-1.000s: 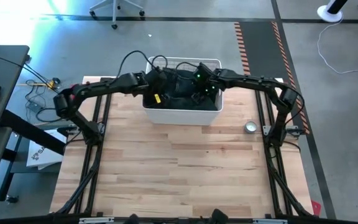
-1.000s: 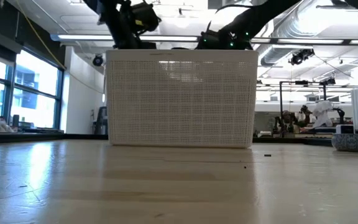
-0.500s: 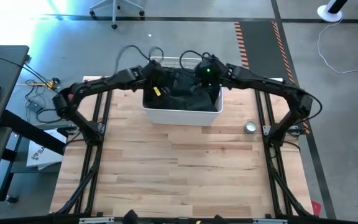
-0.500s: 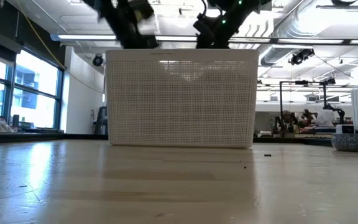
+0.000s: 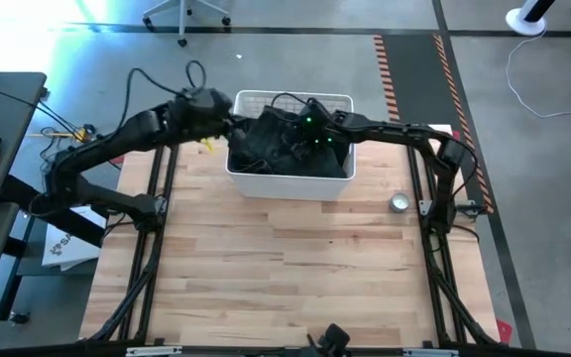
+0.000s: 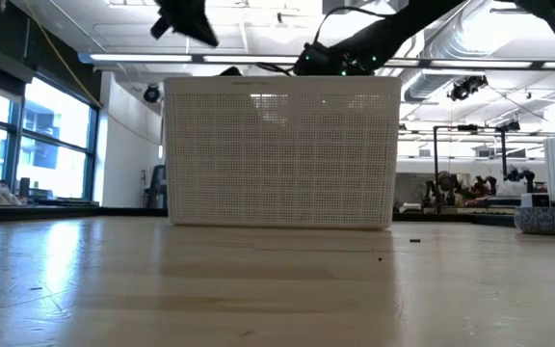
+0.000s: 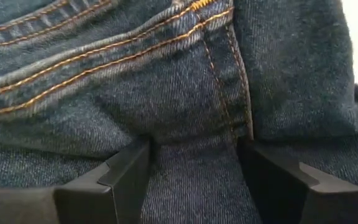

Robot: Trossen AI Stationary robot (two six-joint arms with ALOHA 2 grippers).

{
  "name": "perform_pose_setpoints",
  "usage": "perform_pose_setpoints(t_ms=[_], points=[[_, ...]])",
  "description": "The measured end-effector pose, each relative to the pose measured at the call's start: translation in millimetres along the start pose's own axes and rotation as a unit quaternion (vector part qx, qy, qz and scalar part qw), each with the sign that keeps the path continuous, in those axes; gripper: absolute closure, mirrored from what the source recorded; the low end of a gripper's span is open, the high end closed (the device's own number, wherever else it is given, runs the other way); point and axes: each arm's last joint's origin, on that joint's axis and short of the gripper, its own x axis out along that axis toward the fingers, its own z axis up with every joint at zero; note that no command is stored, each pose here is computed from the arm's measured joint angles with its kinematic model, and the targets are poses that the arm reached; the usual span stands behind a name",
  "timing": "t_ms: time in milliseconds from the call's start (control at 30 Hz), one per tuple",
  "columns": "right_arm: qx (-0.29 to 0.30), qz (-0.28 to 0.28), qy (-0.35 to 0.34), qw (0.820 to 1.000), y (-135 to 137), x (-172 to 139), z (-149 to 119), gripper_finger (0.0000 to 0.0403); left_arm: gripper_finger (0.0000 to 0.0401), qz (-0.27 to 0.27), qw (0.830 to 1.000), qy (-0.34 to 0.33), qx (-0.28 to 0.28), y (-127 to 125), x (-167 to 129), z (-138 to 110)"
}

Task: Sort clothes
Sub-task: Put the dark blue pants into the white laundry bin, then return to Home Position

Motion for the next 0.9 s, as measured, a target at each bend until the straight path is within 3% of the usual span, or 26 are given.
perform_pose_setpoints(t_ms=[133, 267, 433, 533, 700, 900], points=[[0.009, 0.017, 0.015, 1.0, -4.5, -1.4, -0.8, 0.0165, 0.0401, 0.058, 0.997, 0.048, 0.019, -3.4, 6.7, -11.7], [-0.012, 0.014, -0.006, 1.0, 1.1, -31.2, 10.9, 0.0165, 0.0401, 0.08, 0.992, 0.084, 0.039, -10.0, 22.4, -20.2], [-0.07, -0.026, -0.114, 0.991, 14.3, -109.7, 25.3, 0.0165, 0.0401, 0.072, 0.993, 0.082, 0.045, -14.9, 21.3, -20.7], [-0.09, -0.043, -0.146, 0.984, 12.5, -154.3, 15.4, 0.0165, 0.0401, 0.064, 0.994, 0.066, 0.051, -14.1, 8.3, -18.1], [-0.075, -0.034, -0.222, 0.972, -1.9, -228.4, -27.7, 0.0165, 0.0401, 0.027, 0.998, 0.009, 0.054, -13.3, -31.3, -17.2], [-0.02, 0.059, -0.294, 0.954, -15.5, -272.6, -121.7, 0.0165, 0.0401, -0.049, 0.995, -0.086, 0.033, -6.3, -75.6, -52.4]])
